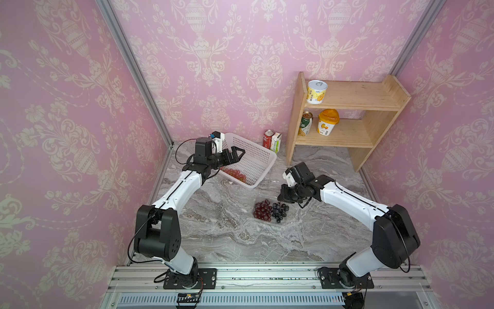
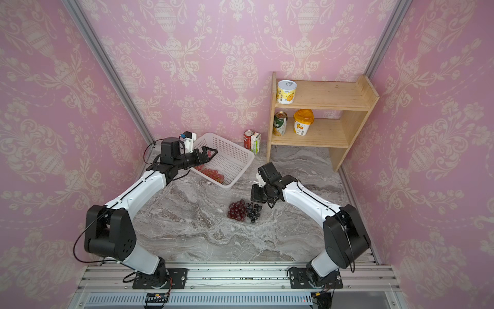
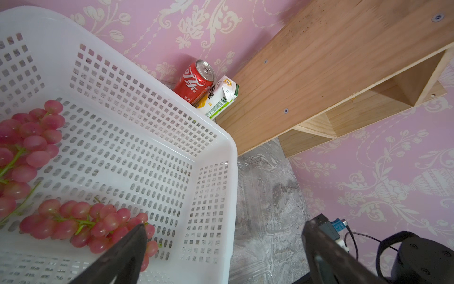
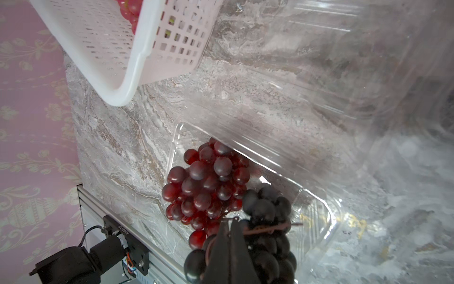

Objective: Pack grapes into containers
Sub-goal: Place the grape into the packing box.

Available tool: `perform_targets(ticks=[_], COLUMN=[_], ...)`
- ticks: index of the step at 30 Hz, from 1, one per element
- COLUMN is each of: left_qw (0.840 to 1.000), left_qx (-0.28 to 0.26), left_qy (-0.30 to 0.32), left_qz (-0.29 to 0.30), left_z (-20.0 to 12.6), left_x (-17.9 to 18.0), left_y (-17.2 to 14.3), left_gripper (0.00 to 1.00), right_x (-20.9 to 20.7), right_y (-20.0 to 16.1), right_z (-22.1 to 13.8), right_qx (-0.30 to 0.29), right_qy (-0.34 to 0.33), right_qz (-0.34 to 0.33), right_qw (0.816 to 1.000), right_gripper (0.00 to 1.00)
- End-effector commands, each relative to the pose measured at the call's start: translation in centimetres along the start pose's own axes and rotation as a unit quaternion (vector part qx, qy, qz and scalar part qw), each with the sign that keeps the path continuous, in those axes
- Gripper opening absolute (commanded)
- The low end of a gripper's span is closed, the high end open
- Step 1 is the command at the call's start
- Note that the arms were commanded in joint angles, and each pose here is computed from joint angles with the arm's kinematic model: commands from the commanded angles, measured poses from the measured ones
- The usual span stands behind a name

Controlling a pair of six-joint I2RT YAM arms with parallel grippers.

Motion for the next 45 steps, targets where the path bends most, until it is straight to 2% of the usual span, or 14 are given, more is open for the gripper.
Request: perform_targets(ticks=[1, 13, 24, 31, 37, 42, 45], left_qw=[1.000, 1.000, 1.000, 1.000, 1.000, 1.000, 1.000], left_qx=[-0.007, -0.004, 0.001, 0.002, 0.004, 0.006, 0.006], left_qy=[0.001, 0.001, 0.004, 0.004, 0.002, 0.005, 0.006], left_qz=[-0.001, -0.003, -0.007, -0.010, -0.012, -0.011, -0.012], left_z=[-0.4, -0.2, -0.2, -0.1, 0.1, -0.2, -0.3], left_x=[-0.5, -0.6, -0.6, -0.5, -0.6, -0.7, -0.8], left_y=[0.0, -0.2, -0.4, -0.4, -0.7, -0.8, -0.8], left_gripper=[0.99, 0.99, 0.99, 0.99, 0.99, 0.99, 0.99], right_x=[-0.4, -1.0, 0.2, 0.2, 0.9, 1.8, 2.2], right_y=[0.4, 1.3, 3.1, 2.4, 2.3, 3.0, 2.9], right_z=[1.0, 4.4, 4.2, 3.7, 3.9, 3.7, 3.3], right_qx=[-0.012, -0.009, -0.039, -0.047, -0.055, -0.058, -0.059], right_qy=[-0.020, -0.071, -0.113, -0.133, -0.134, -0.140, -0.137], right_qz=[-0.007, -0.004, -0.038, -0.068, -0.081, -0.094, -0.100], right_qw=[1.000, 0.997, 0.992, 0.988, 0.986, 0.984, 0.984], right_gripper=[0.00, 0.00, 0.00, 0.00, 0.13, 0.14, 0.22])
Point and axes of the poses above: each gripper's point midway between its finger pads, its own z axis out along the fingers, its own x axis along the line the jaws close on, y = z × x, the point moved 9 cm from there along -z, back along the fingers, and after that the axes turned 15 degrees about z, right-handed, at the moved point
